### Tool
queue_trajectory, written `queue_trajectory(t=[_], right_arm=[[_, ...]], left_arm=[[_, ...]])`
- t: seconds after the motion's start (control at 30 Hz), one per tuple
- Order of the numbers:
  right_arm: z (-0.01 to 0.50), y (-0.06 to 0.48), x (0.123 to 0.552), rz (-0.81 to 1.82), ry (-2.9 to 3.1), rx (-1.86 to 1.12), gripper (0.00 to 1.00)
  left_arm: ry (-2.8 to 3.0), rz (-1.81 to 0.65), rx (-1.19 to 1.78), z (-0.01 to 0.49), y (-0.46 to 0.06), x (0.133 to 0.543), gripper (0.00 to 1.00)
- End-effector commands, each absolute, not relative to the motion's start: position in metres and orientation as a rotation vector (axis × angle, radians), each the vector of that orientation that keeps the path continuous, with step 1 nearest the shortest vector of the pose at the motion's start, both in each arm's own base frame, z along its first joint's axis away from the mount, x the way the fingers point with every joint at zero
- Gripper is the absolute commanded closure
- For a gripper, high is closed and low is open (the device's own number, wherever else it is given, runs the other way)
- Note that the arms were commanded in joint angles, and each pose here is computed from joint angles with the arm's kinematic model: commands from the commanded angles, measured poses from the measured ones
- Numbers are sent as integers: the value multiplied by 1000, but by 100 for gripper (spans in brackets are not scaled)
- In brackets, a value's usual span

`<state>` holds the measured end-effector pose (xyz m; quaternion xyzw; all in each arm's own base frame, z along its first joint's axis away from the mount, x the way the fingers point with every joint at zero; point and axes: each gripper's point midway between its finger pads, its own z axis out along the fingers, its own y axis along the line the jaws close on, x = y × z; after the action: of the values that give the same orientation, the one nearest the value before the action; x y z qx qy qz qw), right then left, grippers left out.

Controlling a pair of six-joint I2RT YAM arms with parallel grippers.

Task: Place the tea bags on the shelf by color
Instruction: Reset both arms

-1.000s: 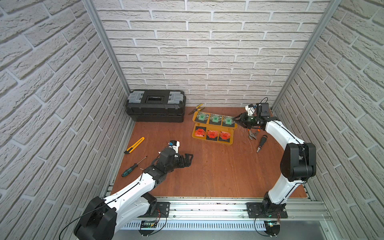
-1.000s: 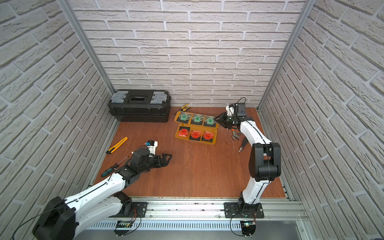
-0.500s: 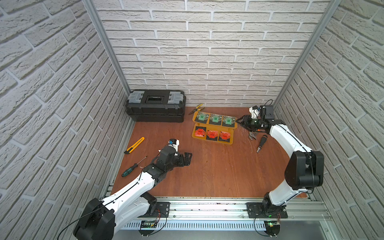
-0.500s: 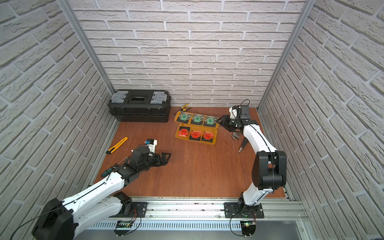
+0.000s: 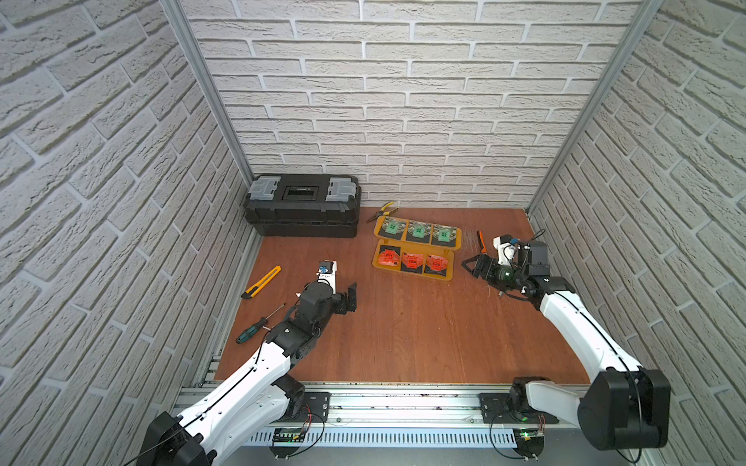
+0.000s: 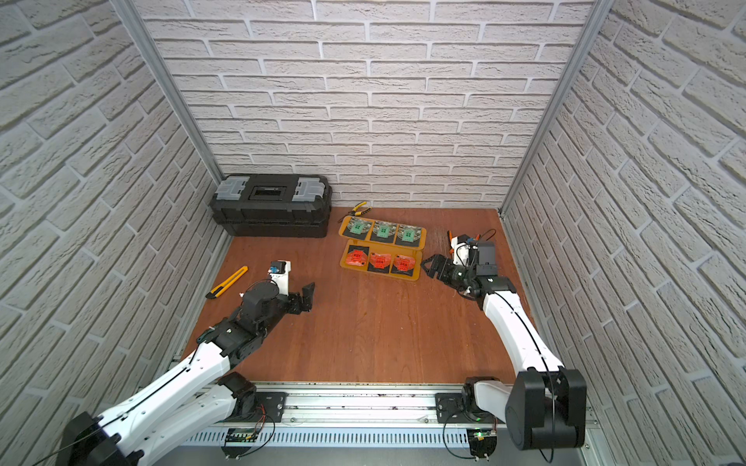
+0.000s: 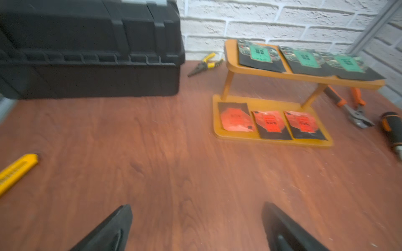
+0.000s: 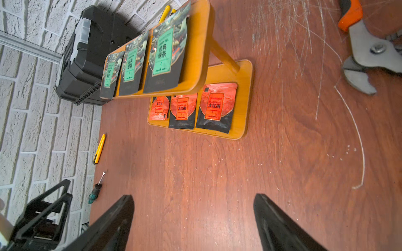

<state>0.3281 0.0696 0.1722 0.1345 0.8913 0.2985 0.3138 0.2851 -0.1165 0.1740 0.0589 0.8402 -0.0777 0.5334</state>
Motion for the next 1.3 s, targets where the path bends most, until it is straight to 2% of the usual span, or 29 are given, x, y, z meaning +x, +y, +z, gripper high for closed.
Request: queue_trajectory(t=[0.0,0.2,0.47,0.63,0.87,1.27], right_arm=[[175,67,320,722,2287,285,6],[150,57,296,600,2242,227,5],[144,44,288,450,2150,142,3],[147,36,287,366,2071,93,0],[156,23,293,273,1981,97,0],[153,0,313,72,1969,88,0]], left_arm=[[1888,-5,132,192,-91,295,1],[1826,29,128,193,-72,303,1],[1802,91,118,187,-42,311,2],[1774,177,77,184,-13,311,1],[1794,135,-19,156,26,319,2],[1846,67,45,124,28,367,1]])
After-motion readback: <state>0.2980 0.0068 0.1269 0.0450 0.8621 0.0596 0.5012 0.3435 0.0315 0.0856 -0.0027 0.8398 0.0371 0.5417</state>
